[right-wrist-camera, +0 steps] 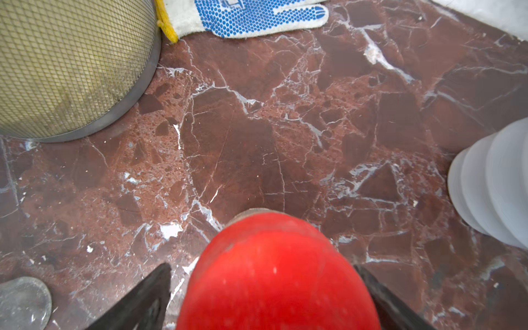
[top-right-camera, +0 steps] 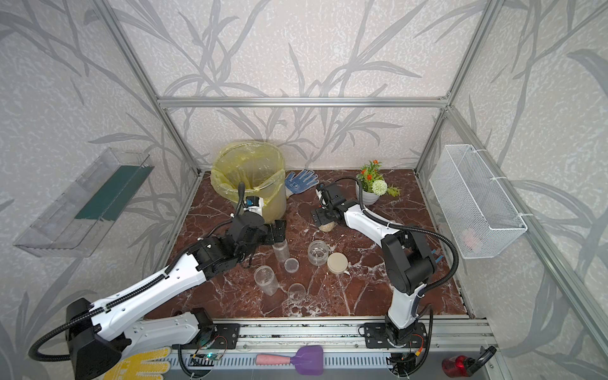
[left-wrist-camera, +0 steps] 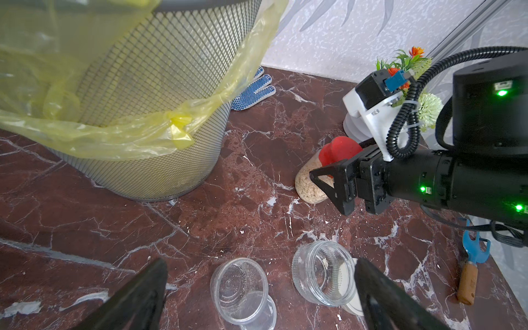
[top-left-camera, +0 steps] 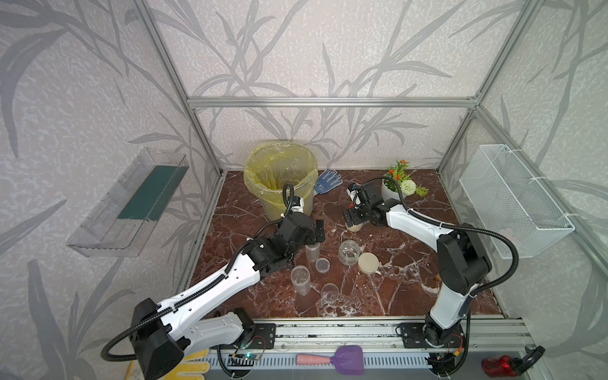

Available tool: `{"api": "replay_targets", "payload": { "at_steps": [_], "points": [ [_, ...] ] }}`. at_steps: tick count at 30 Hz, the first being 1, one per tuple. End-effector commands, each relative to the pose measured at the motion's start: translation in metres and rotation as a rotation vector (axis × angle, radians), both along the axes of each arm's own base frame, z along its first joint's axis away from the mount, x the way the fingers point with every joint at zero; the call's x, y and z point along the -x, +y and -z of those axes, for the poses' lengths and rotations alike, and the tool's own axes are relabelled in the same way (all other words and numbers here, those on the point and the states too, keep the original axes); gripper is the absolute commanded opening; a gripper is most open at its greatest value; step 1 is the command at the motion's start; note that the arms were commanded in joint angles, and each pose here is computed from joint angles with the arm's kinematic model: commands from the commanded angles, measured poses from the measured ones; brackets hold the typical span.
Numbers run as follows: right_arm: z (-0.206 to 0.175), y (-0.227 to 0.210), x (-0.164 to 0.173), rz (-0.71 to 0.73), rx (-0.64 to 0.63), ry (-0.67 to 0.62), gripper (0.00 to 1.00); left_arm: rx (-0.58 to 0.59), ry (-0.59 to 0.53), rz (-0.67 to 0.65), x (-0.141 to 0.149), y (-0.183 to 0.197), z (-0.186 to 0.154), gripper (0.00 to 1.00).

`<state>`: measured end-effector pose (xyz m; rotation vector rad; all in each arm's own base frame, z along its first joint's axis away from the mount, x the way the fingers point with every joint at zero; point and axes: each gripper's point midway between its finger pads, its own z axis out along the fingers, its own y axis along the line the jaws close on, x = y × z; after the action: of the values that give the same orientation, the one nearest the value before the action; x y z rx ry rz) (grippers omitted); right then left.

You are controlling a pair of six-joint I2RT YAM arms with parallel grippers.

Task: Empty expired oatmeal from jars
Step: Pick up the jar from the center of the board.

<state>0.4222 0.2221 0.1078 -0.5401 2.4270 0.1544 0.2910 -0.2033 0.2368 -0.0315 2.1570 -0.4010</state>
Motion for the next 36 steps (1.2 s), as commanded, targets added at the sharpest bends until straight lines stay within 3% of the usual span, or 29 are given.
{"api": "replay_targets", "payload": {
  "at_steps": [1, 13, 21, 31, 36],
  "points": [
    [-0.009, 0.003, -0.011, 0.001, -0.021, -0.021, 0.93, 0.002, -0.027, 0.006, -0.005, -0.002, -0.012, 0.99],
    [0.004, 0.003, -0.011, 0.002, -0.038, 0.019, 0.78, 0.001, -0.036, 0.016, -0.006, -0.003, -0.014, 0.99],
    [-0.009, -0.001, -0.011, 0.008, -0.038, -0.004, 0.44, -0.027, -0.054, 0.041, -0.008, -0.004, -0.015, 0.99],
    [-0.077, -0.023, -0.008, 0.030, -0.169, -0.056, 0.29, -0.112, -0.072, 0.230, -0.014, -0.038, -0.018, 0.99],
    [-0.108, -0.037, 0.004, 0.046, -0.230, -0.063, 0.27, -0.103, -0.123, 0.437, -0.010, -0.075, -0.020, 0.99]
  ]
}}
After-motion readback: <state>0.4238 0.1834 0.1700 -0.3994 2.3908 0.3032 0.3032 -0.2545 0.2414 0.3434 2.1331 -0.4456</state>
